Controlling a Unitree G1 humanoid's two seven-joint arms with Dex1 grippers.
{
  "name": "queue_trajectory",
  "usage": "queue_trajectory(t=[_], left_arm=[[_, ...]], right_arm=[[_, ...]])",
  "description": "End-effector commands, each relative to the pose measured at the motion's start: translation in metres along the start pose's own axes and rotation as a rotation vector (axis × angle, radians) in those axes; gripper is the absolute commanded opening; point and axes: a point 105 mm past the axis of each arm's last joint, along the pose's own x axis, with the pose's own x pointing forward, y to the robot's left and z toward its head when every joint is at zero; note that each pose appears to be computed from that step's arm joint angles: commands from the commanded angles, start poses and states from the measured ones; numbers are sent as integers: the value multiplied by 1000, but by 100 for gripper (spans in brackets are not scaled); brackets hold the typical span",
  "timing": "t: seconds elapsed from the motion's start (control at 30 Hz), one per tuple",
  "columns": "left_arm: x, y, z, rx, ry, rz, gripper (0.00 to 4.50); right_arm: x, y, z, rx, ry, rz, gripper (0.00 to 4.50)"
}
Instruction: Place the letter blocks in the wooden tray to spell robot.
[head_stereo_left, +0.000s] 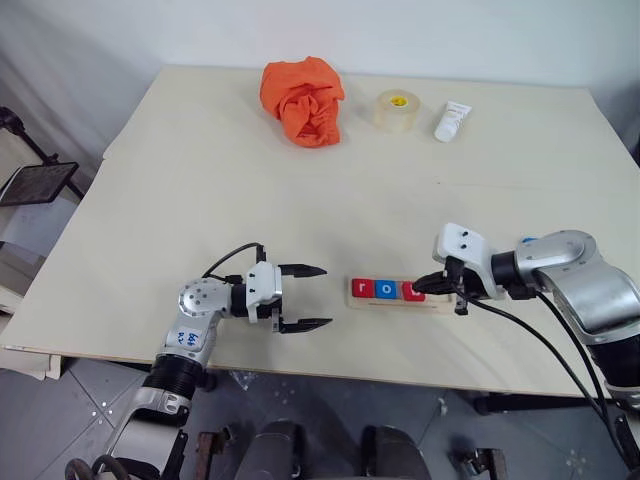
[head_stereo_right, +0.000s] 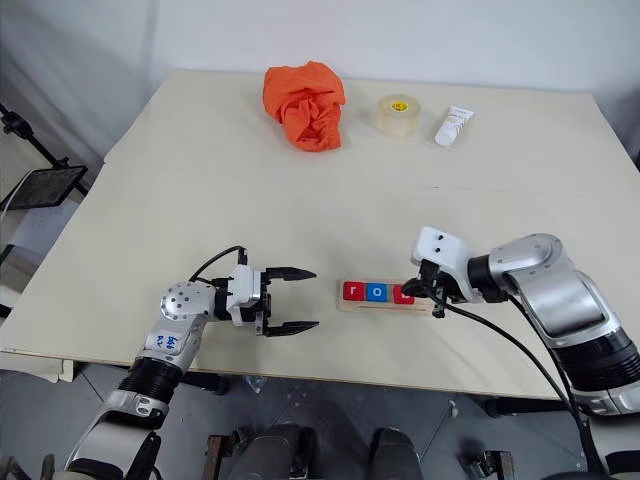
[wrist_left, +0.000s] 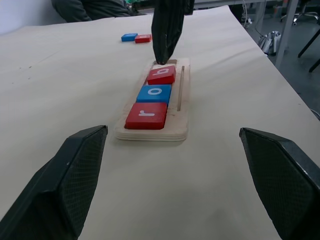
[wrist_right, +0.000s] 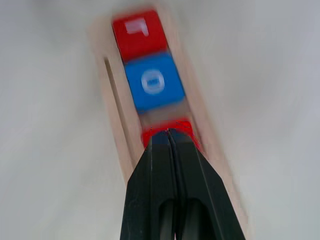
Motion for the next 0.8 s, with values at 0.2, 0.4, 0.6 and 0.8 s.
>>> queue_trajectory(t=[0.2,0.4,0.6,0.8], left_arm=[[1,2,8,39,-16,-4,450],[0,1,8,39,-13,-1,450],[0,1,8,42,-13,2,450],[0,1,8,43,-12,4,450]], right_arm=[[-4,-2,-10,-8,13,-22,2],[4,2,-9,-3,0,-4,2],[14,1,1,-14,-26,2,2],[14,1,1,-16,-27,0,2]])
